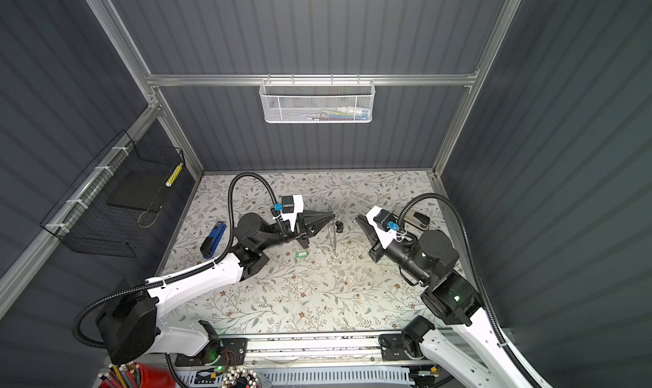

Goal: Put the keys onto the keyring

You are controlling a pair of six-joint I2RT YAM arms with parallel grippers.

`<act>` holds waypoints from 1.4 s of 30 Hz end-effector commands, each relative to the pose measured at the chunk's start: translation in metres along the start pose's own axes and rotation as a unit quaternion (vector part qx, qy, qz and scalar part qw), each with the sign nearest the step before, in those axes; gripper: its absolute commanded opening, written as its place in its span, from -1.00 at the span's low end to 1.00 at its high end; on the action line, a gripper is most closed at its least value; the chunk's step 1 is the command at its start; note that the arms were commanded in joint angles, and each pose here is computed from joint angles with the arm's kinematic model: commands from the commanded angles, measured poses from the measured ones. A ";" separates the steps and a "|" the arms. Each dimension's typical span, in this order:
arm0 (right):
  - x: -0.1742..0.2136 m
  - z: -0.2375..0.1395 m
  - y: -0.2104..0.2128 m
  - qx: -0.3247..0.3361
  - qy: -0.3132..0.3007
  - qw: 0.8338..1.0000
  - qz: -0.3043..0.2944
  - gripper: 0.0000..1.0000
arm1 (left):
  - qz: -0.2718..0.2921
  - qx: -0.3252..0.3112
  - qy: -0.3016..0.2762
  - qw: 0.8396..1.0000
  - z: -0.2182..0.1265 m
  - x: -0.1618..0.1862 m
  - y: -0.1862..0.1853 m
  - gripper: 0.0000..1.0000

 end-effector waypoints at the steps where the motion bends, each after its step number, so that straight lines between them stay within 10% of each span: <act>1: 0.003 0.006 0.020 -0.090 -0.003 0.996 0.026 -0.66 | 0.010 0.044 -0.039 0.998 -0.002 -0.029 -0.011 -1.00; 42: 0.013 0.029 0.037 -0.230 -0.005 0.971 0.069 -0.70 | -0.002 0.123 -0.007 0.992 -0.003 -0.025 -0.025 -1.00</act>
Point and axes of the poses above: each gripper's point midway between its finger pads, its own z axis out along the fingers, its own y axis along the line the jaws close on, x = y × z, the point moved 2 cm from there along -z, back along the fingers, and after that the axes turned 4 degrees about z, right-handed, at the moved point
